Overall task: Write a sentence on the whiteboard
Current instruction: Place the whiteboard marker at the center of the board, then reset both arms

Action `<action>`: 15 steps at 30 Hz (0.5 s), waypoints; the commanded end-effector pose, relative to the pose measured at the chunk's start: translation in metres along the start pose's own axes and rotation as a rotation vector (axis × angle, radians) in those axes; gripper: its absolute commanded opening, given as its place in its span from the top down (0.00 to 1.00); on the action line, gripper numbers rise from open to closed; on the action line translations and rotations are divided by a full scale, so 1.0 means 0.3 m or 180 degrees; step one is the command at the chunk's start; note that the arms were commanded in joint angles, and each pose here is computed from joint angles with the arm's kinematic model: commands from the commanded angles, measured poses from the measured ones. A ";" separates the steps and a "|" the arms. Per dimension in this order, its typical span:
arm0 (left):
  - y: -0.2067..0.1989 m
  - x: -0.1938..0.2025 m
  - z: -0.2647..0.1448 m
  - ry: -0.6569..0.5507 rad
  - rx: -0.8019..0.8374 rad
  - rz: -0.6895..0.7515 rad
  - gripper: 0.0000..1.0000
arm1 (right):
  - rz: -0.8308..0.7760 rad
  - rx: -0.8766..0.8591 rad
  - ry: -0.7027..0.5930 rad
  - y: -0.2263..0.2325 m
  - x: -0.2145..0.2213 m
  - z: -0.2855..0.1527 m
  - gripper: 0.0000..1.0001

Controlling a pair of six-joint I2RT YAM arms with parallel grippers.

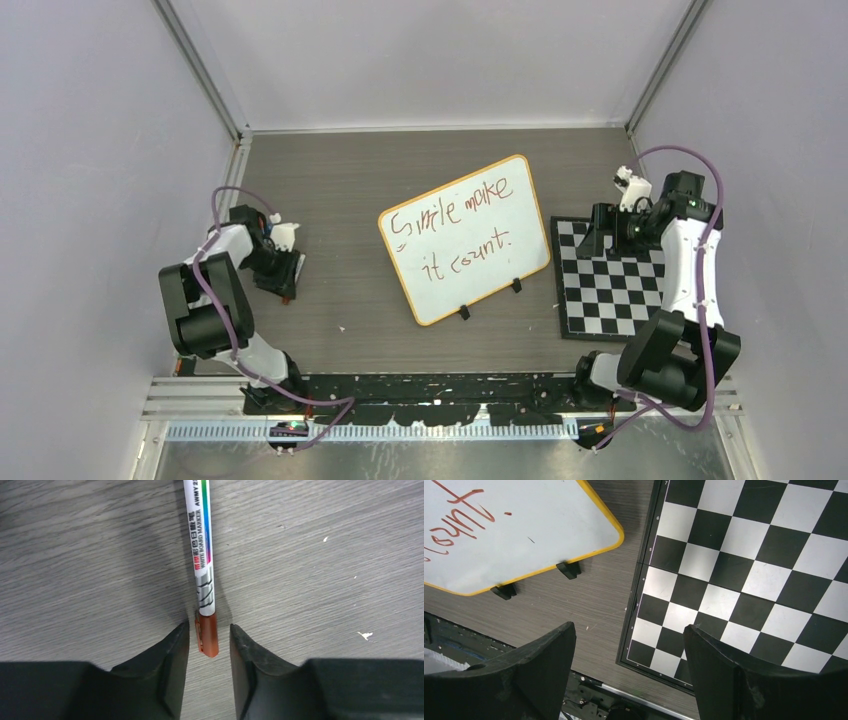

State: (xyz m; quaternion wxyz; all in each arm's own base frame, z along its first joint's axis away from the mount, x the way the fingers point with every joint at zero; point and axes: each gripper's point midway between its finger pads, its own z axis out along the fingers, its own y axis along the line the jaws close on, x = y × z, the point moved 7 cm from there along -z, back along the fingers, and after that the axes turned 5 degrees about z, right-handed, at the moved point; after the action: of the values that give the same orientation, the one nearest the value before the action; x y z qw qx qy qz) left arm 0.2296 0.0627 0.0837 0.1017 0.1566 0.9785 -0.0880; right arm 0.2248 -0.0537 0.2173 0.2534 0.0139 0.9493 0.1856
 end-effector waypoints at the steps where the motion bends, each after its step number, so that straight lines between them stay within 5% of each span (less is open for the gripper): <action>1: 0.004 0.020 0.016 0.0068 -0.0120 0.0168 0.58 | -0.0288 0.0080 -0.0103 -0.001 0.008 -0.020 0.17; 7: -0.044 -0.011 -0.059 -0.0073 -0.0125 0.0265 0.39 | -0.0401 0.0212 0.0105 -0.028 0.030 -0.019 0.17; 10: -0.072 -0.090 -0.163 -0.0343 -0.0141 0.0328 0.18 | -0.0360 0.0246 0.0079 -0.032 0.002 -0.027 0.17; 15: -0.108 -0.231 -0.356 -0.0868 0.0027 0.0290 0.09 | -0.0269 0.0212 -0.0106 -0.023 -0.090 -0.054 0.17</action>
State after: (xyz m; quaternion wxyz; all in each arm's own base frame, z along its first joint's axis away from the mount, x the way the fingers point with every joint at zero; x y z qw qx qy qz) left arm 0.2457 0.0441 0.1443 0.1531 0.1953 0.9653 -0.0819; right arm 0.2218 -0.0630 0.2148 0.2370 -0.0184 0.9597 0.1500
